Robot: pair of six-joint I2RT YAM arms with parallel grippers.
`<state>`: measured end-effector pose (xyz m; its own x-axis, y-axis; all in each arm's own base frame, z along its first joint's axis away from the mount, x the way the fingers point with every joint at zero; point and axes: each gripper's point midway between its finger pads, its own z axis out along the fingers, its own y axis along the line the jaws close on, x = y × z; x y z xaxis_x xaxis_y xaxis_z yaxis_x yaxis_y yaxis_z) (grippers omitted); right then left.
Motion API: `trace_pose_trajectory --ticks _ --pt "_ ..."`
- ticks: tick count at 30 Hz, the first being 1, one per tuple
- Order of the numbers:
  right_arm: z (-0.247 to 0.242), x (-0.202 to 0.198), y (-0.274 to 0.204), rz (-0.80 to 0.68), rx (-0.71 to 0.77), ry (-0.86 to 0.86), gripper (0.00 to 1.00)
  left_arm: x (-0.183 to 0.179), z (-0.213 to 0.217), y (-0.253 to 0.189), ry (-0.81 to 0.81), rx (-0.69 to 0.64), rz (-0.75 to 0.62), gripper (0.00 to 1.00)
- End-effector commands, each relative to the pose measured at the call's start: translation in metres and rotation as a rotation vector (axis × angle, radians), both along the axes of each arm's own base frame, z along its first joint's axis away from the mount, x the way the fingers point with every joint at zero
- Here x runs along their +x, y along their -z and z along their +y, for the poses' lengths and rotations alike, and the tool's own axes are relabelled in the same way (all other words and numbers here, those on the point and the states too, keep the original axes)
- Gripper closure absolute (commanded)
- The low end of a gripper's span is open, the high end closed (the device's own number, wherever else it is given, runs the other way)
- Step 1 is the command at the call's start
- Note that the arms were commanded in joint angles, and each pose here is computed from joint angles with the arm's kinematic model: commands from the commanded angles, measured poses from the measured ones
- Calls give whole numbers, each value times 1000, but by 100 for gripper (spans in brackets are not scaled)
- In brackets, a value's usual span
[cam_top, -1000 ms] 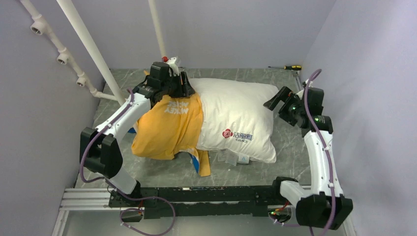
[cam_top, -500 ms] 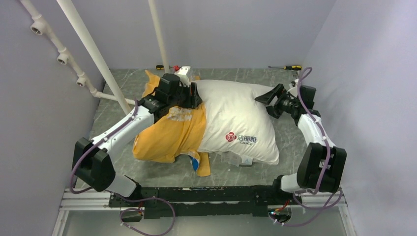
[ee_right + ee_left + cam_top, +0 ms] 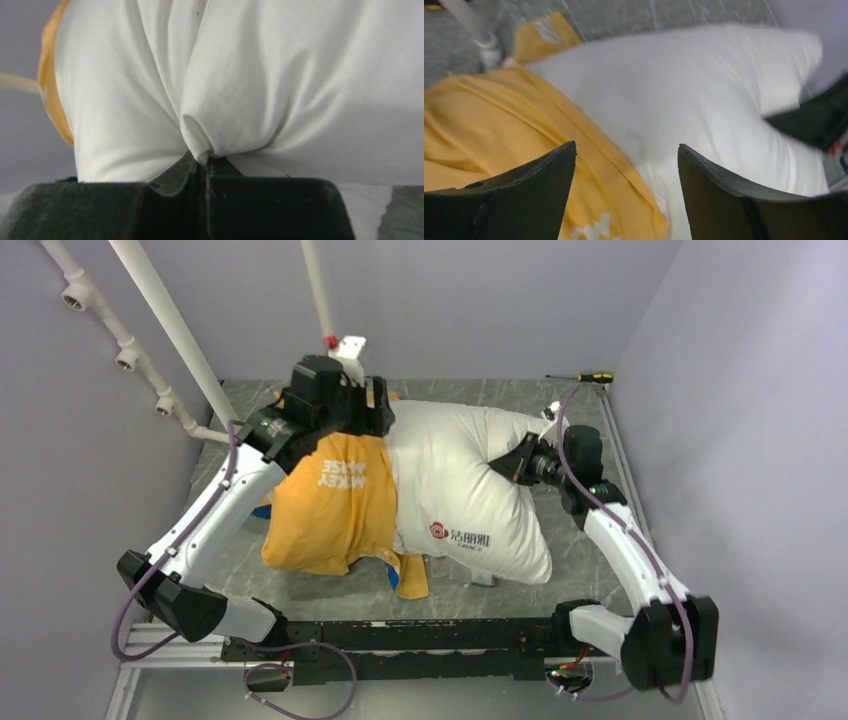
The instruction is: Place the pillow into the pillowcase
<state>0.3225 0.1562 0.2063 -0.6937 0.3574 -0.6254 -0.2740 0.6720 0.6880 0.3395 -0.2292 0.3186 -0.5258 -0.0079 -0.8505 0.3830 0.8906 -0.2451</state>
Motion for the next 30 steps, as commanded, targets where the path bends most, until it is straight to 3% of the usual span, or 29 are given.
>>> trace_pose_trajectory --ticks 1,5,12,15,17,20,21,30 --pt "18 -71 32 20 -122 -179 100 16 36 -11 -96 17 54 22" --pt "18 -97 45 30 -134 -209 100 38 41 -1 -103 -7 137 22" --pt "21 -114 42 -20 -158 -234 100 78 52 43 -181 -19 283 33" --pt "21 -116 37 -49 -184 -249 100 85 46 57 -141 -42 312 38" --pt "19 -115 35 -57 -197 -246 100 85 40 62 -113 -54 324 55" --pt "19 -113 35 -56 -208 -249 100 86 38 57 -103 -69 307 94" --pt "20 -112 34 -59 -206 -248 100 86 37 50 -96 -81 288 100" --pt "38 -106 -20 -220 -113 -317 100 56 11 -39 89 -271 94 100"
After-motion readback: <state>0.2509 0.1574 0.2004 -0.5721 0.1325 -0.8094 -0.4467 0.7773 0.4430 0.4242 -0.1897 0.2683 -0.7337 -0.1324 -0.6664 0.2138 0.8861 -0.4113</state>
